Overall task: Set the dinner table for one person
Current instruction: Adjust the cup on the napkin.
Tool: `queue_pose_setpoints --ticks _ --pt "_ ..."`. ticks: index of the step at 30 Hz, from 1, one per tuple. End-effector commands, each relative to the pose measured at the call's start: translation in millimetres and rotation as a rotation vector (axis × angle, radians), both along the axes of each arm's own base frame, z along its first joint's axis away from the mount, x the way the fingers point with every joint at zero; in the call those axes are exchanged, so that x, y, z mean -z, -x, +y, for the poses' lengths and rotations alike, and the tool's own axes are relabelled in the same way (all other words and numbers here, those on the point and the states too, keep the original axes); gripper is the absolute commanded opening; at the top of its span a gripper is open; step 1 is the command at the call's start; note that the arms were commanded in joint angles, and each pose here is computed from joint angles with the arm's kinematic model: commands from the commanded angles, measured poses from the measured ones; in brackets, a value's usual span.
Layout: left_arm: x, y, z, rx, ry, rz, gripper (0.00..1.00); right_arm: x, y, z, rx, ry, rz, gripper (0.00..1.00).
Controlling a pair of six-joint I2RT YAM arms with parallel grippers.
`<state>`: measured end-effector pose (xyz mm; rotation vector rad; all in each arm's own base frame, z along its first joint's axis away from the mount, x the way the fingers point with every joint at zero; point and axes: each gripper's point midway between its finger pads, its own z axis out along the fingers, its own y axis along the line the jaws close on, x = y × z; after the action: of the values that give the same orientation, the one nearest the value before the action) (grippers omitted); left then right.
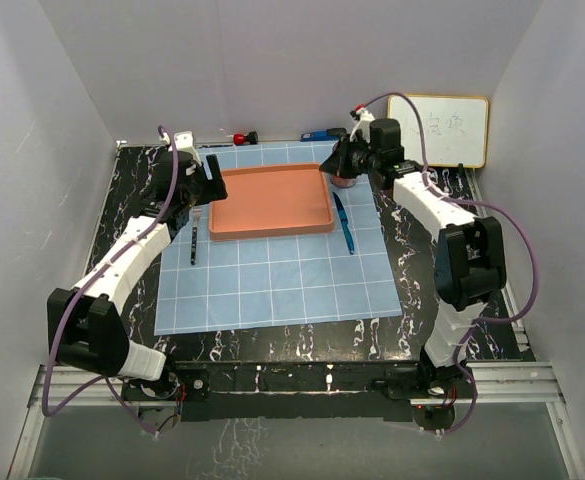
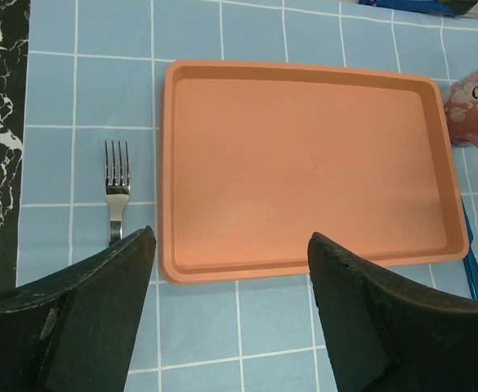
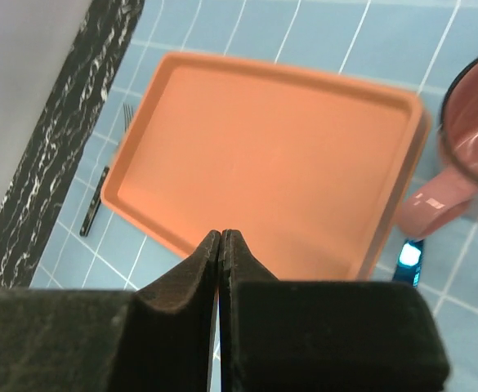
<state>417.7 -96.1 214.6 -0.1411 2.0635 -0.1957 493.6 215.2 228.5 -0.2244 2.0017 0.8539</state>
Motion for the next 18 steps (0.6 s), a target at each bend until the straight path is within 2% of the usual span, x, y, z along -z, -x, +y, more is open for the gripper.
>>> queue_pose_setpoints --ticks 1,10,18 --pt "3 -2 -3 0.002 0.033 -0.011 0.75 21 -1 13 -0.005 -0.015 0.012 0.0" --pt "13 -1 3 -0.023 0.015 0.009 0.75 50 -15 42 0.049 0.133 -0.023 0.0" --pt "18 -2 4 -0.035 0.011 0.012 0.76 52 -36 39 0.139 0.19 -0.08 0.0"
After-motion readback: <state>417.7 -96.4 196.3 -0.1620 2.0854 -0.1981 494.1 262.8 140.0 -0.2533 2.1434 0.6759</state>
